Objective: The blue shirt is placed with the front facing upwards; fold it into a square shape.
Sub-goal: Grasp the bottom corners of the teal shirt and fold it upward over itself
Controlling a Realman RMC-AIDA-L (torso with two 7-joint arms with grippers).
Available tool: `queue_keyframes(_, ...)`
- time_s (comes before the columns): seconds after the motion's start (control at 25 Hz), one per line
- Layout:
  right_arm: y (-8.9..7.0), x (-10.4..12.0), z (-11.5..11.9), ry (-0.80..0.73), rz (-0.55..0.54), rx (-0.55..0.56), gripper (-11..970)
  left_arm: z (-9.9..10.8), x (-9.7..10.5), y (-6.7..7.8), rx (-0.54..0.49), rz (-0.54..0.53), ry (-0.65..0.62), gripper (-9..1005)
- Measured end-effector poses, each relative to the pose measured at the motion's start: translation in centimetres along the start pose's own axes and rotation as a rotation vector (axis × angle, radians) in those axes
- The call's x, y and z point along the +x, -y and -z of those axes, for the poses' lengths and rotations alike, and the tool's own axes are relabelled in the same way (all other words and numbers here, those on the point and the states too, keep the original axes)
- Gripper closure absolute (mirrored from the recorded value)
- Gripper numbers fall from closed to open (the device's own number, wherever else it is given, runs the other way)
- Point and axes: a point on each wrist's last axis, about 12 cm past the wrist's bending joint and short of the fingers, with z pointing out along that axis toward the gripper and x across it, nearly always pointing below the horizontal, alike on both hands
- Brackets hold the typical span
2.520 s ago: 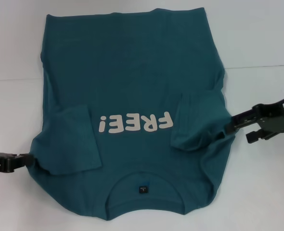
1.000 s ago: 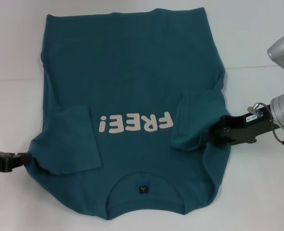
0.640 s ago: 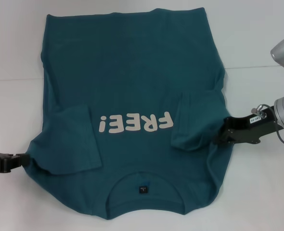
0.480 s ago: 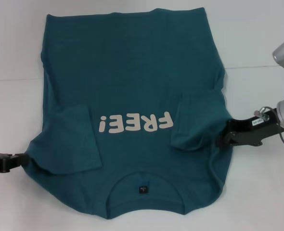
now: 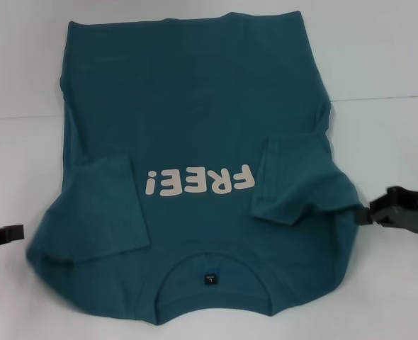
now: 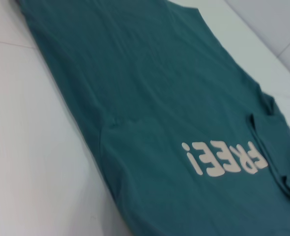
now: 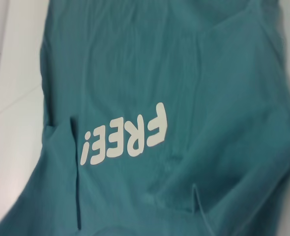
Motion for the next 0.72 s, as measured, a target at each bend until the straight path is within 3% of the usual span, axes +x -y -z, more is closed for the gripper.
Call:
queue_keyframes(0.32, 2.6, 2.7, 2.4, 0.003, 0.007, -0.044, 949, 1.2, 0.7, -0.6, 0.020, 0.049, 0.019, 894)
queue_keyframes(0.72, 2.2, 2.9, 1.5, -0.016, 0.025, -0.058, 950, 1.5, 1.5, -0.7, -0.062, -0.017, 0.044, 833)
